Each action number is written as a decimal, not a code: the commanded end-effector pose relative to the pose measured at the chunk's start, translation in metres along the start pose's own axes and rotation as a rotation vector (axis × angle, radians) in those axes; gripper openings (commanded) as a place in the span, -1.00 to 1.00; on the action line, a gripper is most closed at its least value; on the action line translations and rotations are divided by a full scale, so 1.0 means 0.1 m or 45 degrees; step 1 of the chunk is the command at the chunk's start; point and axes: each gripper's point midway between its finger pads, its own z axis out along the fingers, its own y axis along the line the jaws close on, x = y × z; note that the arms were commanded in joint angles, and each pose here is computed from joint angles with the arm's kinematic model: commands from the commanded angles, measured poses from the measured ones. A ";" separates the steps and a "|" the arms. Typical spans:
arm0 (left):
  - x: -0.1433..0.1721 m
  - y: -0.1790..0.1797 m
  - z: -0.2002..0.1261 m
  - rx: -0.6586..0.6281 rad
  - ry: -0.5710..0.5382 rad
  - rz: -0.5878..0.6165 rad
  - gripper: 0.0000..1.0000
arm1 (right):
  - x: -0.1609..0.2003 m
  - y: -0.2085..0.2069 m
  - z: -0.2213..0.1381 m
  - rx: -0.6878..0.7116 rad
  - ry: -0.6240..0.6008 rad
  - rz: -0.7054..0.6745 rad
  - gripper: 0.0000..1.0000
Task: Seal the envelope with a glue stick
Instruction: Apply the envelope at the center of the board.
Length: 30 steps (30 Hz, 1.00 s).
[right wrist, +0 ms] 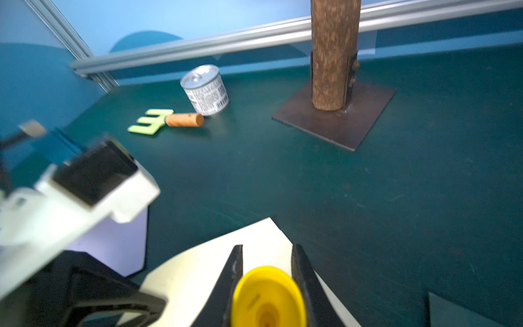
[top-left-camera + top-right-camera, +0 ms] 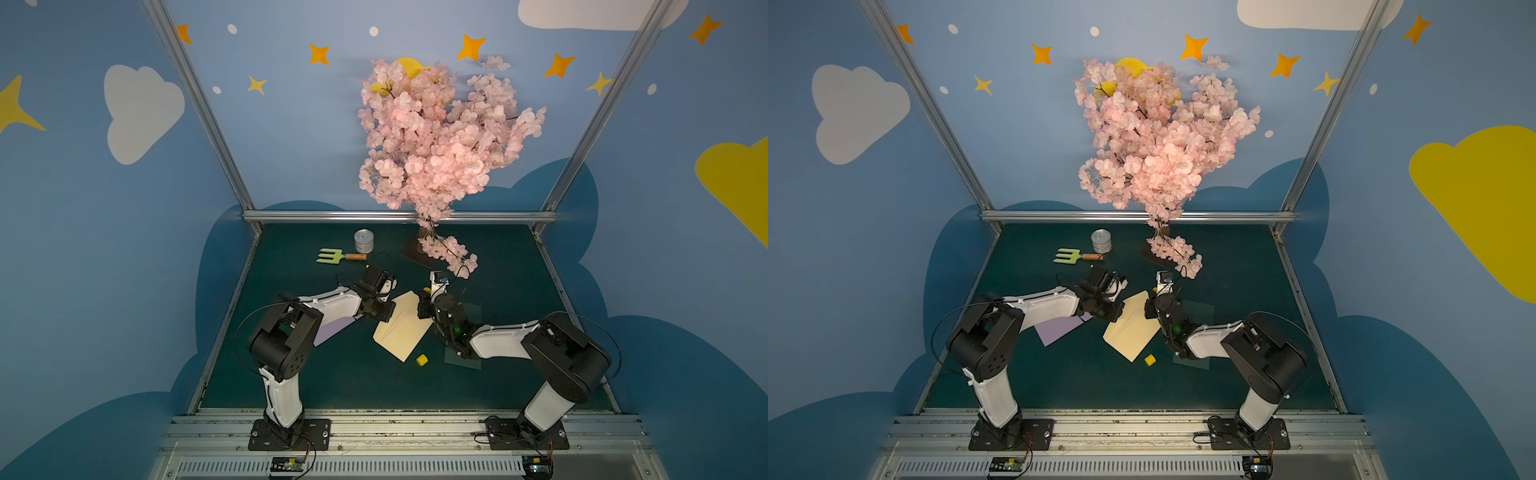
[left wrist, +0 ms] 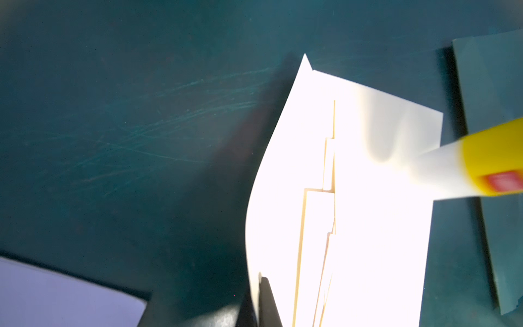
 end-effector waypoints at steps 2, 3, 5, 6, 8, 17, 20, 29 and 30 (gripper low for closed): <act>0.10 0.05 -0.03 -0.044 0.059 -0.001 -0.95 | -0.35 0.27 -0.18 -0.167 -0.057 0.086 -1.00; 0.10 0.06 -0.05 -0.056 0.057 -0.008 -0.95 | -0.37 0.30 -0.22 -0.191 -0.056 0.098 -1.00; 0.10 0.09 -0.07 -0.088 0.058 -0.024 -0.95 | -0.41 0.34 -0.31 -0.224 -0.055 0.123 -1.00; 0.10 0.10 -0.09 -0.106 0.058 -0.028 -0.95 | -0.42 0.33 -0.35 -0.228 -0.055 0.133 -1.00; 0.15 0.21 -0.11 -0.213 0.093 -0.070 -0.95 | -0.45 0.31 -0.43 -0.224 -0.059 0.145 -1.00; 0.17 0.05 -0.20 -0.130 0.041 -0.068 -0.92 | -0.32 0.19 -0.58 -0.196 -0.018 0.132 -1.00; 0.16 -0.16 -0.26 -0.006 0.022 0.006 -0.59 | -0.30 0.20 -0.59 -0.205 -0.006 0.124 -1.00; 0.21 -0.31 -0.51 0.154 -0.042 0.004 0.22 | -0.31 0.23 -0.59 -0.223 0.008 0.109 -1.00; 0.18 -0.32 -0.58 0.207 -0.066 -0.042 0.24 | -0.32 0.25 -0.61 -0.239 0.010 0.101 -1.00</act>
